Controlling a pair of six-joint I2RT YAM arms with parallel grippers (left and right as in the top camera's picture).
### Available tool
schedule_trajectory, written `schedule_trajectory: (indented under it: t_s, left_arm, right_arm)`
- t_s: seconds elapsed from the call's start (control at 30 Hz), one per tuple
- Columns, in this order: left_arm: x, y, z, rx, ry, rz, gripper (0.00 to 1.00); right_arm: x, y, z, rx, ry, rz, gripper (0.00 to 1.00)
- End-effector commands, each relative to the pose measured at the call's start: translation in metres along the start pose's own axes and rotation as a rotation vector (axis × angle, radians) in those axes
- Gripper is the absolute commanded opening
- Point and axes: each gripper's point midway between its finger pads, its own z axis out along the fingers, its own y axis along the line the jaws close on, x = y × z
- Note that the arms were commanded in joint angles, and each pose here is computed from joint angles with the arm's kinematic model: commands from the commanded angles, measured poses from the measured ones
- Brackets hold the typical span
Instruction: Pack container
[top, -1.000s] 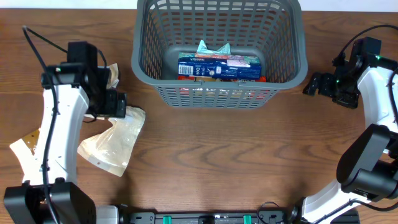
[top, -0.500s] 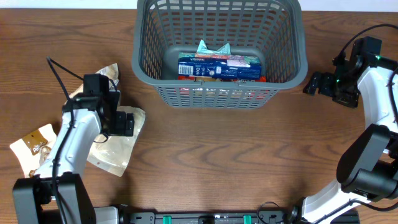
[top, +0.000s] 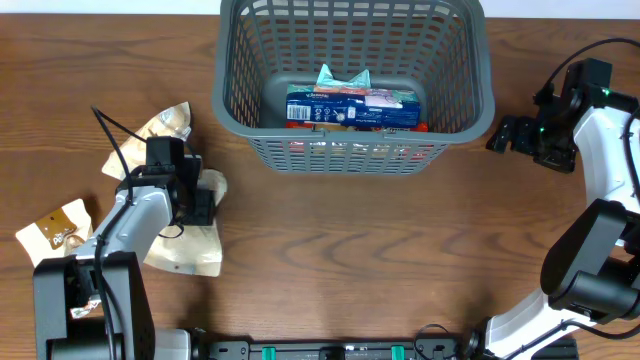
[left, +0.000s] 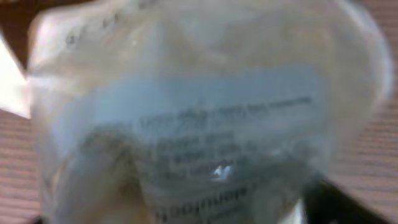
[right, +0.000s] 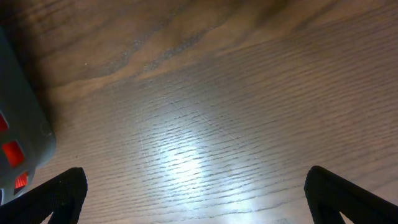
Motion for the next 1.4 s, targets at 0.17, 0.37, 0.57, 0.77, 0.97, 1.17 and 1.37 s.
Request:
schedule_trajectory:
  t_s: [0.17, 0.37, 0.57, 0.77, 0.97, 1.17, 1.37]
  left_arm:
    - [0.011, 0.001, 0.001, -0.001, 0.057, -0.054, 0.10]
    - [-0.008, 0.004, -0.040, -0.005, -0.007, -0.073, 0.06]
    - [-0.042, 0.009, -0.116, -0.017, -0.198, -0.080, 0.06]
    - [-0.070, 0.015, -0.198, -0.022, -0.393, -0.121, 0.06]
    - [-0.109, -0.001, -0.283, 0.067, -0.601, -0.130, 0.06]
    - [-0.157, -0.047, -0.395, 0.228, -0.902, -0.012, 0.06]
    - [-0.193, -0.128, -0.459, 0.379, -1.094, 0.284, 0.06]
  right_arm:
    - [0.001, 0.004, 0.001, -0.009, 0.001, -0.019, 0.99]
    - [0.001, 0.004, 0.001, -0.009, 0.000, -0.027, 0.99]
    - [-0.001, 0.004, 0.001, -0.009, -0.005, -0.027, 0.99]
    - [-0.001, 0.004, 0.001, -0.009, -0.007, -0.027, 0.99]
    - [-0.001, 0.004, 0.001, -0.009, -0.007, -0.035, 0.99]
    - [-0.001, 0.004, 0.001, -0.009, -0.008, -0.035, 0.99]
    - [-0.002, 0.004, 0.001, -0.009, -0.010, -0.035, 0.99]
